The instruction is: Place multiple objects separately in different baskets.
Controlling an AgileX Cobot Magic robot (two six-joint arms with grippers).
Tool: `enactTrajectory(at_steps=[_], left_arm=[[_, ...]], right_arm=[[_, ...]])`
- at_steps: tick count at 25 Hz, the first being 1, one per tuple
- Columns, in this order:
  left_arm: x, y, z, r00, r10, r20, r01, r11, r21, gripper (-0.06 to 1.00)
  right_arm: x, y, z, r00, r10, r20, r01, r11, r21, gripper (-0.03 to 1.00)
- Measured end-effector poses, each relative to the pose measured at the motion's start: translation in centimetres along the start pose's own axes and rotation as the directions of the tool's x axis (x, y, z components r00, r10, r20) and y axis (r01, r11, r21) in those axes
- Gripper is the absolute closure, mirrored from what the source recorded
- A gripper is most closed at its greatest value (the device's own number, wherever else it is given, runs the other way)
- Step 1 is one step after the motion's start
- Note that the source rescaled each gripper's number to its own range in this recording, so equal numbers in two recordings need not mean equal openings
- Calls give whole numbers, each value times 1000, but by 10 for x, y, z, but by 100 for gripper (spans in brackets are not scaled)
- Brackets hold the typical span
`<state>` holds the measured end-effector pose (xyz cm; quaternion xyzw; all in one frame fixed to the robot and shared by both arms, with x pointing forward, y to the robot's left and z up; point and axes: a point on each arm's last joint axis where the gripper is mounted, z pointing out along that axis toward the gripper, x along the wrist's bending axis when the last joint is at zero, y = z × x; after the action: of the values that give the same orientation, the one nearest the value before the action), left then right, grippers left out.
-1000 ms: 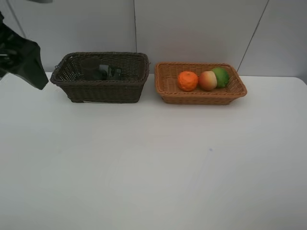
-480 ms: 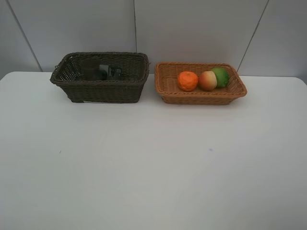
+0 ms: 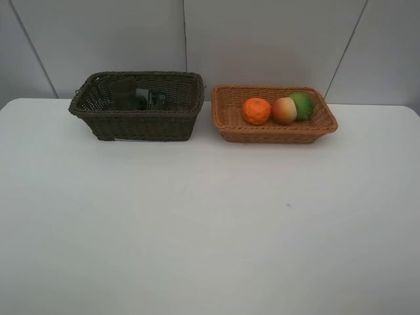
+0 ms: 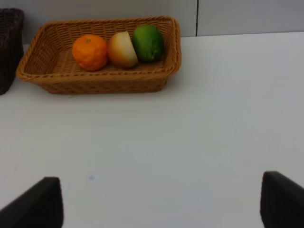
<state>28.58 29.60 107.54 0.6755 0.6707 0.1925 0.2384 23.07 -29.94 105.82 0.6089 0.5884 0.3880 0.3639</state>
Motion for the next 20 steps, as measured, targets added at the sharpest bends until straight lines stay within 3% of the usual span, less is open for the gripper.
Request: enactTrajectory(at_steps=[14,20], left_arm=[[4,-44,-7,1000,6,-9,-7,994,-107,-6],[6,-58,-11,1000,10,-14,-12,975,-223,-6]], right_arm=[[0,0,0,1000,0,0,0,1000,0,7],[0,0,0,1000,0,0,0,1000,0,7]])
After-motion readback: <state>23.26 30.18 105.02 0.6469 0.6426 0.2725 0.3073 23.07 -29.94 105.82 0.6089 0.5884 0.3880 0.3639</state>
